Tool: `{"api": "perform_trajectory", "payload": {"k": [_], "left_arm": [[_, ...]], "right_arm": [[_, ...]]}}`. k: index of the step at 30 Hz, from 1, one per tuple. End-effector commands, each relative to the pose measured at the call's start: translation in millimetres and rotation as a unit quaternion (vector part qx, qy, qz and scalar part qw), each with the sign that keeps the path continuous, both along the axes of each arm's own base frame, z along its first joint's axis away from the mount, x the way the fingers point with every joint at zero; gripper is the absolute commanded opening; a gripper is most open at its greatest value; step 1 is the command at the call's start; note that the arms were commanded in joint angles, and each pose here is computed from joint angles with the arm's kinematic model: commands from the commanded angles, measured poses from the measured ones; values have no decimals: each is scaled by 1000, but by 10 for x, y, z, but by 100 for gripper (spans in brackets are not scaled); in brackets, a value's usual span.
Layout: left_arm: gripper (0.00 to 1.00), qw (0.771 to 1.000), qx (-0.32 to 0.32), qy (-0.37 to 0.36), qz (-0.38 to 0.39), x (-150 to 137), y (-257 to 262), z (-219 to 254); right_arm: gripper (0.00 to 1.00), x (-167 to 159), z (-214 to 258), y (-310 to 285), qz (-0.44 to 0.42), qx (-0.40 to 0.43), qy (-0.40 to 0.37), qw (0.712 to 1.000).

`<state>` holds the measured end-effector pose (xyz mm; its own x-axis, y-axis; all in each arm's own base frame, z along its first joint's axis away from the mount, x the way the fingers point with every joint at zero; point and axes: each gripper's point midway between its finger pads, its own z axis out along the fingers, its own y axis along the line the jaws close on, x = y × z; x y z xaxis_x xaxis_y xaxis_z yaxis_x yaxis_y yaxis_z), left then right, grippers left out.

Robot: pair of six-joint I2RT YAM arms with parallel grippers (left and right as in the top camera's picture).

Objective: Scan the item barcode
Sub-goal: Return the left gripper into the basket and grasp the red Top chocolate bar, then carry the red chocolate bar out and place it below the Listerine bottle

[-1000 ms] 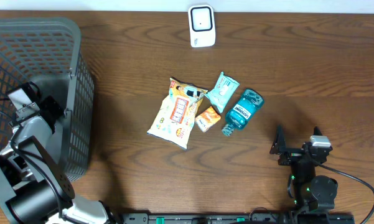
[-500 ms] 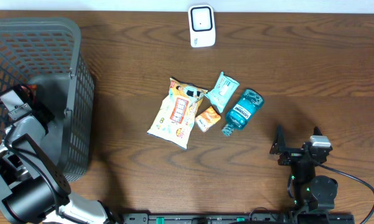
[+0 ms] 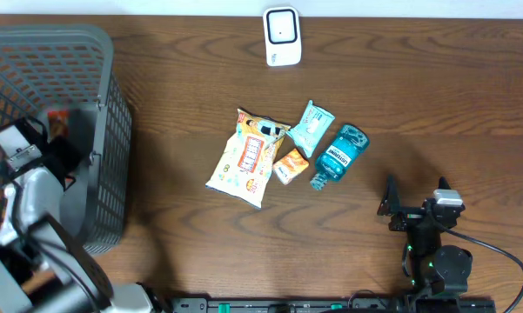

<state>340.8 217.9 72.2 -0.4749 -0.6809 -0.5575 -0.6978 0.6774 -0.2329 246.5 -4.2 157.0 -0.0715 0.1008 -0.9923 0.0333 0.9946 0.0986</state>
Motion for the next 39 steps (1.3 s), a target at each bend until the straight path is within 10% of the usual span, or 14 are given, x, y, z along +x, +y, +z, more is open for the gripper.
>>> {"api": "perform_trajectory", "payload": {"k": [1,12,22,30,39], "left_arm": [[7,995,-4,-100,7,82,-116,687],[7,950,58,-306,-12,-319,-565,2341],[7,859,10,-446,-249,-660,-2091,3234],[7,805,-51,-414,-422,-656,-3127,3062],[7,816,-99,-253,-510,-269,-4169,1997]], "right_arm": [[99,-4,0,-43,-8,-5,-1,1000],[99,-3,-1,-43,-8,-5,0,1000],[99,-3,-1,-43,-8,-5,0,1000],[99,-3,-1,-43,-8,-5,0,1000],[99,-3,-1,-43,-8,-5,0,1000]]}}
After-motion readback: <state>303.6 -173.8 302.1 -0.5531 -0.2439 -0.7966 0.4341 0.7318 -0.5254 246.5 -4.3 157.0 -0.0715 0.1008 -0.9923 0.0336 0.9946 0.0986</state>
